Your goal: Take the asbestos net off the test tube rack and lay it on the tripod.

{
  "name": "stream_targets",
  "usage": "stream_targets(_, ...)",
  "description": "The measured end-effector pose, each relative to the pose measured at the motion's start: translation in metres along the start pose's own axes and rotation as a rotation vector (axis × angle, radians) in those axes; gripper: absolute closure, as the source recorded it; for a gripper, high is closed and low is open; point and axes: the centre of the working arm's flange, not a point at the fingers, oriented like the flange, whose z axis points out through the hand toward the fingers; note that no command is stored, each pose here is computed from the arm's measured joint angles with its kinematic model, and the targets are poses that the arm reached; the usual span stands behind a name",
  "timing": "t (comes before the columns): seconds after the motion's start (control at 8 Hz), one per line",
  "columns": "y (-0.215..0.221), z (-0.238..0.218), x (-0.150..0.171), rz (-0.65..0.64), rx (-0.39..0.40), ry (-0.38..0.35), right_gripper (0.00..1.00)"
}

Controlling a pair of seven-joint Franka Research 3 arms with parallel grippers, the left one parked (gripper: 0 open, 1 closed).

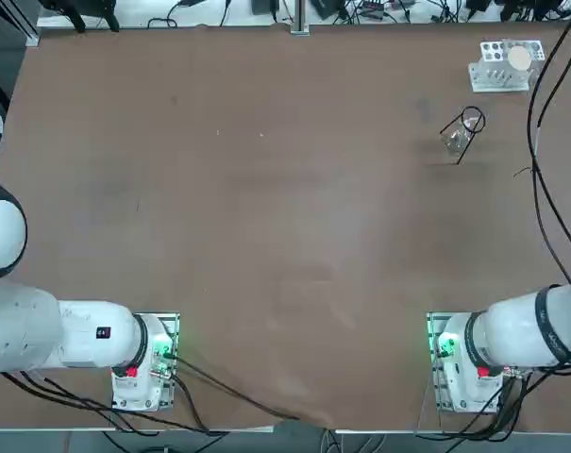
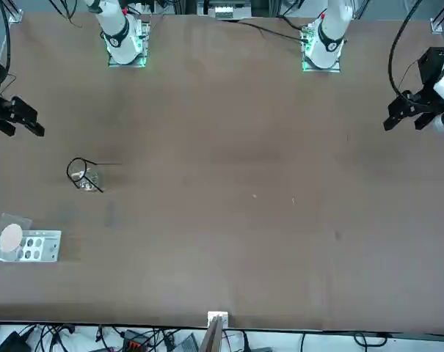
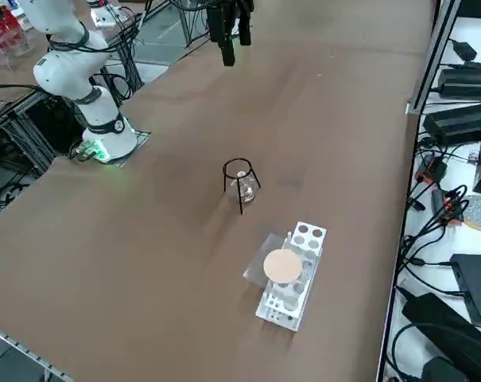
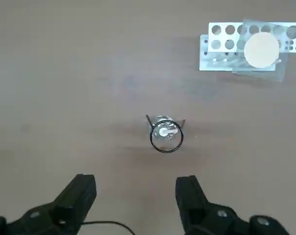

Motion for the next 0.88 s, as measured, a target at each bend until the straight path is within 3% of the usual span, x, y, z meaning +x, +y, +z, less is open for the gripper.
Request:
stream_targets(0.25,0.007,0.005,0.002,-0.042,-0.029,-0.01,0.0)
stream_targets(0.88,0.092,0.067,0.023,-0.389,-0.075,0.038,0.0)
